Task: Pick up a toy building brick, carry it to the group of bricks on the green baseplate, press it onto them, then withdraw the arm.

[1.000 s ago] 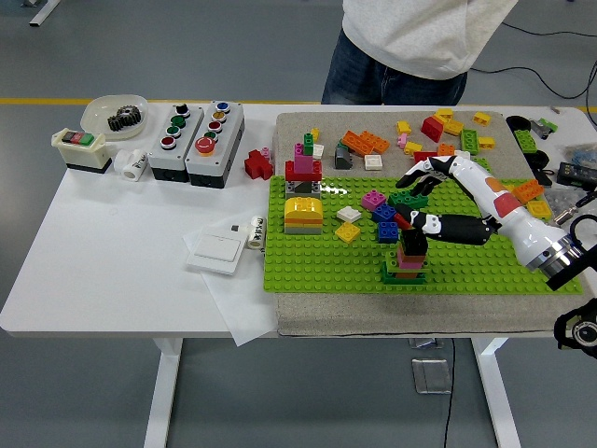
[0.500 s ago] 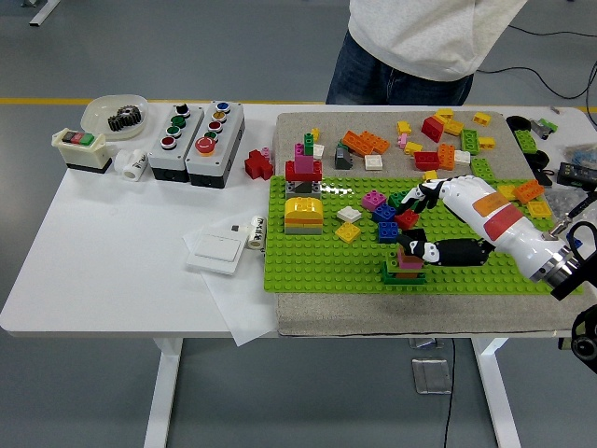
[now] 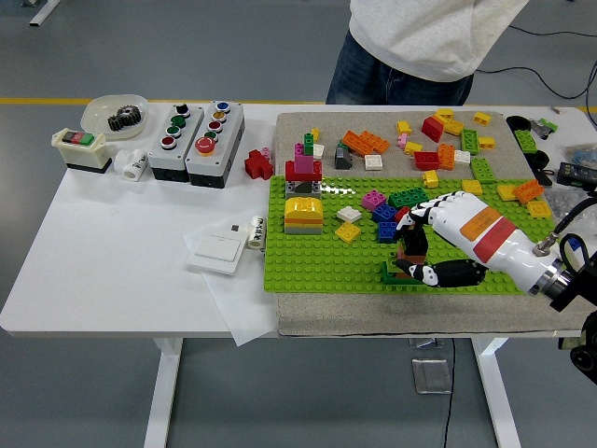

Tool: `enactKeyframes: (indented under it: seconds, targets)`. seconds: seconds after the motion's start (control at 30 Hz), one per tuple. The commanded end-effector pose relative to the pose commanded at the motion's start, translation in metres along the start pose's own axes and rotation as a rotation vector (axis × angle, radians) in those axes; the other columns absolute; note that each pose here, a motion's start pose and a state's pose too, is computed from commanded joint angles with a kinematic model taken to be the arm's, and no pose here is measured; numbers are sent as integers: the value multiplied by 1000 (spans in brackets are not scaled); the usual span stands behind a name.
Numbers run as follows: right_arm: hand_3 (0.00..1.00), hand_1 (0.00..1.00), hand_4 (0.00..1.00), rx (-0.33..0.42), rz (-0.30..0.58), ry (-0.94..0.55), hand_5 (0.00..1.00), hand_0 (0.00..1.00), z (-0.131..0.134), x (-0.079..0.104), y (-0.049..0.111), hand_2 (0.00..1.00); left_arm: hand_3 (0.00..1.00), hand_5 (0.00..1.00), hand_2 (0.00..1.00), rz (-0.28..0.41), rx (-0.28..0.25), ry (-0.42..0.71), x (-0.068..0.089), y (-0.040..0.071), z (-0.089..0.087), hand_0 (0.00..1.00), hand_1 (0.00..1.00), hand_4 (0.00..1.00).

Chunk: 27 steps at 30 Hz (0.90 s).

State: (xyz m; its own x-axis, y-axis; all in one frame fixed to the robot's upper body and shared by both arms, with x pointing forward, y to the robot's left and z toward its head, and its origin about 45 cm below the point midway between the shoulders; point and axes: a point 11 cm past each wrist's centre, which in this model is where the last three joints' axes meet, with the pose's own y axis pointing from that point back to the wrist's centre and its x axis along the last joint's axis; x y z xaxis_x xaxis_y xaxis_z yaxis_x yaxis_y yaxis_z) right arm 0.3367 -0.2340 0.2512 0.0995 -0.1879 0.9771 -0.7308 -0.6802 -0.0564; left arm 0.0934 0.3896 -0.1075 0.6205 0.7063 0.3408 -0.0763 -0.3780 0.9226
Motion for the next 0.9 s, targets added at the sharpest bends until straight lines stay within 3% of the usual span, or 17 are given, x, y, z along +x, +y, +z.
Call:
enactKeyframes:
  seconds: [0.9]
  targets:
    - [523, 483, 711, -27, -25, 29, 421, 426, 9, -6, 3, 548, 578, 675, 645, 4, -9, 5, 2, 1, 4, 485, 580, 601]
